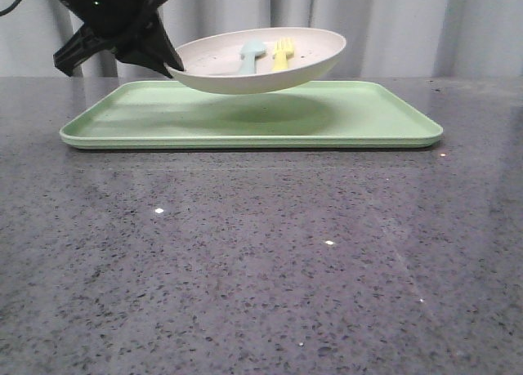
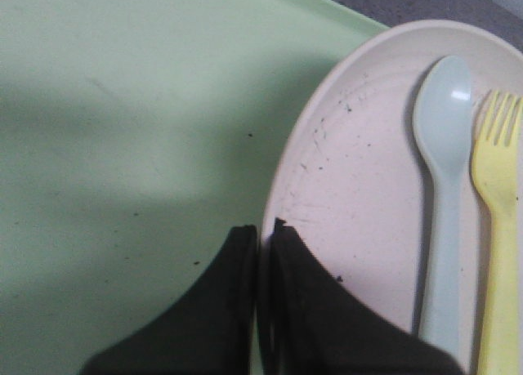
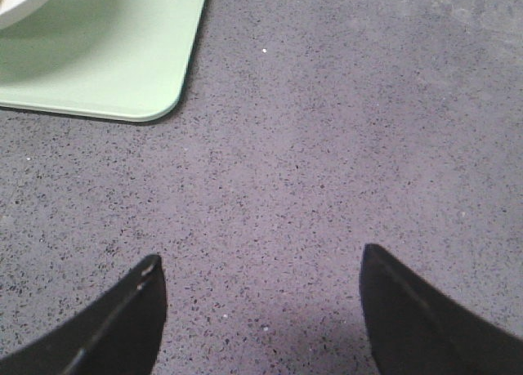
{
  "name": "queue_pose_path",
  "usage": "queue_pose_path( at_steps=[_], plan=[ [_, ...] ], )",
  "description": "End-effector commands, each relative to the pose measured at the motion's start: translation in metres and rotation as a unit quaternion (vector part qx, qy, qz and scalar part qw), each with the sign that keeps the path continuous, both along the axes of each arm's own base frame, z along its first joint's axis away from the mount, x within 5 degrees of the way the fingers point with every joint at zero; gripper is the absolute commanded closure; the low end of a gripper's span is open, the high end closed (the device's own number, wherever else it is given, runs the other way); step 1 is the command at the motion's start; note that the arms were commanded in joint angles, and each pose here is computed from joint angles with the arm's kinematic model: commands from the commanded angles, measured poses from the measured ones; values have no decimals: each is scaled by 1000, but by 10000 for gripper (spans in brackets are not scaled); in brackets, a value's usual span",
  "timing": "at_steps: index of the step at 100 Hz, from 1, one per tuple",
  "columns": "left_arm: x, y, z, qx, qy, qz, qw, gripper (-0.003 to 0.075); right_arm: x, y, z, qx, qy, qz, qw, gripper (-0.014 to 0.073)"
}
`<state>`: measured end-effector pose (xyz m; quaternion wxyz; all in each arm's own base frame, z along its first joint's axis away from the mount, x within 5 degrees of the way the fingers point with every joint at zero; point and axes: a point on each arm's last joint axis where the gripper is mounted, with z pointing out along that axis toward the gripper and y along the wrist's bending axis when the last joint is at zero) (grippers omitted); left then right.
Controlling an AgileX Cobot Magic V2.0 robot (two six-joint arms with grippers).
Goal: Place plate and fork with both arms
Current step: 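Lift the plate with the left gripper and carry it over the tray, then lower the plate onto the tray, open the left gripper, withdraw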
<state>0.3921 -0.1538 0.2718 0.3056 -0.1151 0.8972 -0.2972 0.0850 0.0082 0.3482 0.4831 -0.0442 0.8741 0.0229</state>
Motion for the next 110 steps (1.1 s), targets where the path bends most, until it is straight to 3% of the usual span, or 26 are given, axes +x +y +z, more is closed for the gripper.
queue_pose_path(
  at_steps=[1, 110],
  plan=[
    [0, -1, 35, -32, -60, 29, 997, 741, 4, -1, 15, -2, -48, -3, 999, 88],
    [7, 0, 6, 13, -13, 41, 999, 741, 4, -1, 16, -2, -52, -3, 999, 88]
  ],
)
